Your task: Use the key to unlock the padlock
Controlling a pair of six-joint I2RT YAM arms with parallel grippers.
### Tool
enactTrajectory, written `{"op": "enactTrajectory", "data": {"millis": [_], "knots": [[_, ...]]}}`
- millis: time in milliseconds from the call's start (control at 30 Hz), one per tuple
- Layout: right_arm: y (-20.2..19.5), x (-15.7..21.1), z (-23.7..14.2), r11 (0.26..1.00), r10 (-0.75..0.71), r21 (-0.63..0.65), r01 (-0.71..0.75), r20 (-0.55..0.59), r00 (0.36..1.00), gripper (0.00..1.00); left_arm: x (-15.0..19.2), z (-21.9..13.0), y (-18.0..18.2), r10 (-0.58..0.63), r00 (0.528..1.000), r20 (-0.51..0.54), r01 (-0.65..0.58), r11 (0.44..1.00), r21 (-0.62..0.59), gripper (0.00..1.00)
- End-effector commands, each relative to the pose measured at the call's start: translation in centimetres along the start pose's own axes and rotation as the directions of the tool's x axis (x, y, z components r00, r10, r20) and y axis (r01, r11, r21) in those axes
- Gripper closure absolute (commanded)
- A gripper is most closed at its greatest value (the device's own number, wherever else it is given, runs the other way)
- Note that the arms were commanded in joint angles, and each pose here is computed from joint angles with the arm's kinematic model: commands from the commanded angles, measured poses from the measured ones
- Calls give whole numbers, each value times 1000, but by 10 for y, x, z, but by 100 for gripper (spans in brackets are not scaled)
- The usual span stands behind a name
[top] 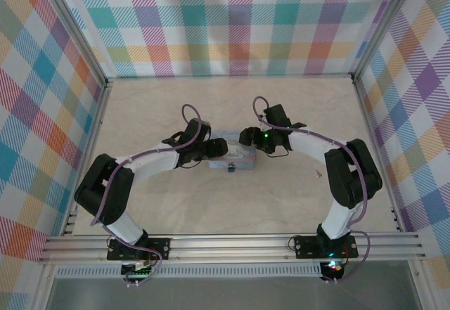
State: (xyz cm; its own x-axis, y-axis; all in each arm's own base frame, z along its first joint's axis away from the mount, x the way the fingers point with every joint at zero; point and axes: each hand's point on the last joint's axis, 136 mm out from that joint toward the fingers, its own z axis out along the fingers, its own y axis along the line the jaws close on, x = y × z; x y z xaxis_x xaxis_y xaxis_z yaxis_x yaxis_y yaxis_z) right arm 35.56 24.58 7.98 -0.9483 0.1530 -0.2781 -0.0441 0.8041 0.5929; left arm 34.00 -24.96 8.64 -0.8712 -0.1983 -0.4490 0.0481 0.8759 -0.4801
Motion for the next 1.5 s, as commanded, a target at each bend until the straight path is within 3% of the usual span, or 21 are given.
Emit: {"op": "enactTrajectory", "data": {"millis": [0, 333, 567, 933, 1200, 1267, 1467], "knots": [[5, -6, -27, 999, -21, -29, 22, 34, 999, 18, -9, -25, -14, 11, 998, 61, -13, 999, 29, 21], [-54, -17, -144, 990, 86, 88, -109, 230, 969, 16, 8, -90, 24, 17, 991, 132, -7, 997, -80, 15], [-92, 11, -202, 929, 117, 305, -211, 299, 947, 19, 37, -119, 22, -8, 997, 83, 9, 1000, -9, 18], [-168, 47, -199, 798, 299, 460, -389, 258, 919, 37, 88, -134, -46, 123, 991, 43, -129, 978, 165, 21], [-195, 59, -180, 758, 368, 480, -441, 243, 897, 38, 106, -129, -107, 315, 947, 55, -320, 938, 134, 21], [-200, 62, -176, 749, 390, 478, -458, 241, 889, 45, 113, -124, -121, 358, 933, 40, -360, 924, 128, 22], [-214, 65, -164, 722, 437, 484, -494, 235, 868, 50, 130, -107, -140, 386, 923, 1, -382, 913, 143, 22]]}}
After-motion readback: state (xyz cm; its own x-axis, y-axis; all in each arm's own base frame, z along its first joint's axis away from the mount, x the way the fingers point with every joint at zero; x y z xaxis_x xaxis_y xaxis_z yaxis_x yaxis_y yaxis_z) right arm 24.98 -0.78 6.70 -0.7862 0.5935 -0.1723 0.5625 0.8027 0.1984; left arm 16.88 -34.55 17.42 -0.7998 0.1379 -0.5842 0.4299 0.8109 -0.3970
